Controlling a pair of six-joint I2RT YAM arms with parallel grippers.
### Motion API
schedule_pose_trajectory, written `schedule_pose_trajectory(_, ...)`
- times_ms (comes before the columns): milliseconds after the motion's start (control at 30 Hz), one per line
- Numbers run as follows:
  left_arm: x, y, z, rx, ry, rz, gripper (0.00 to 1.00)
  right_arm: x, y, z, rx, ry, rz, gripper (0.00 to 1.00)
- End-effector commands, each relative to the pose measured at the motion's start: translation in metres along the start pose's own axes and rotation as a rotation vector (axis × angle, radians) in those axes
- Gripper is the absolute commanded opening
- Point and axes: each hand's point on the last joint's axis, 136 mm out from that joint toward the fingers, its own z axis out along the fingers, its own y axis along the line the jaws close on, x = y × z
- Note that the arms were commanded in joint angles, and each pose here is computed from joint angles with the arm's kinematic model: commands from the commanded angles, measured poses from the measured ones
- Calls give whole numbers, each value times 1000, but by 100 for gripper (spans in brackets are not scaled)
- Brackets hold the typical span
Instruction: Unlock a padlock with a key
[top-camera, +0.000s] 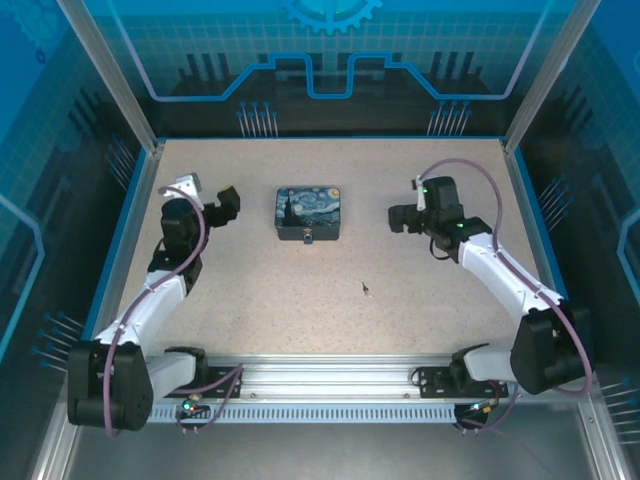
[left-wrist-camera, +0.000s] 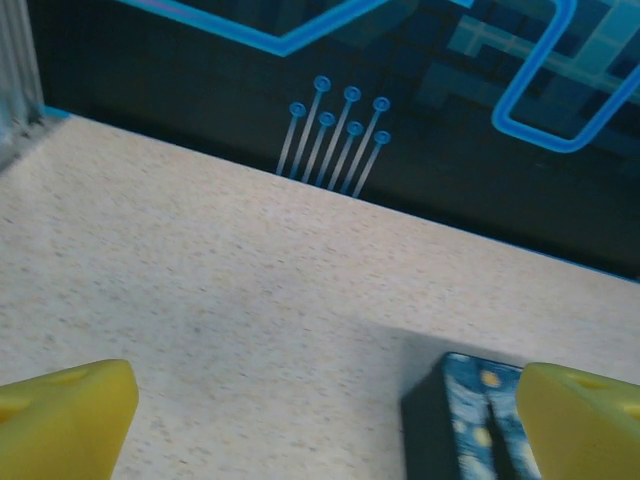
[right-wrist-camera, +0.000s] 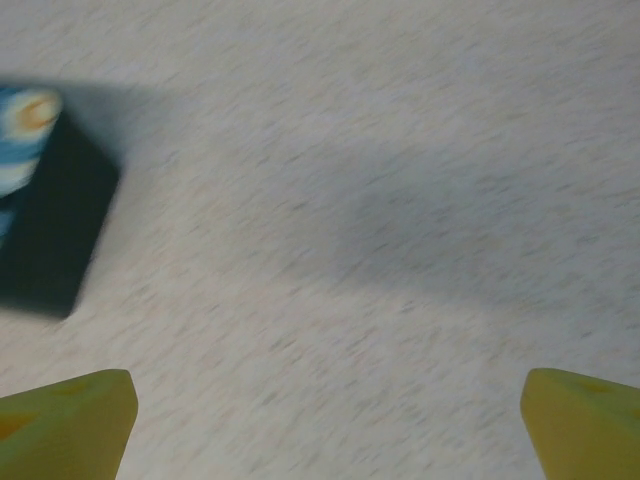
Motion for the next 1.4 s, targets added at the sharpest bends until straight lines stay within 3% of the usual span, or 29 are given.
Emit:
schedule_pose_trajectory(0, 31, -15, -10, 69, 206, -151, 99, 58, 37, -23, -69, 290, -7, 99)
schedule_pose_trajectory(200, 32, -35, -14, 173, 248, -227, 99, 105, 92, -30, -187, 507, -17, 86)
schedule_pose_trajectory(433, 29, -34, -11, 167, 234, -210, 99, 153, 113, -3, -141, 684, -104, 66)
schedule_pose_trajectory(700, 23, -39, -5, 183, 225, -227, 99, 172, 124, 28, -134, 762, -133, 44)
schedule_pose_trajectory(900, 22, -39, -2, 182, 226, -235, 99, 177, 125, 34, -130, 774, -137, 35)
schedule_pose_trajectory(1367, 24, -38, -3, 177, 233, -236, 99, 192, 117, 38, -86, 808, -153, 26)
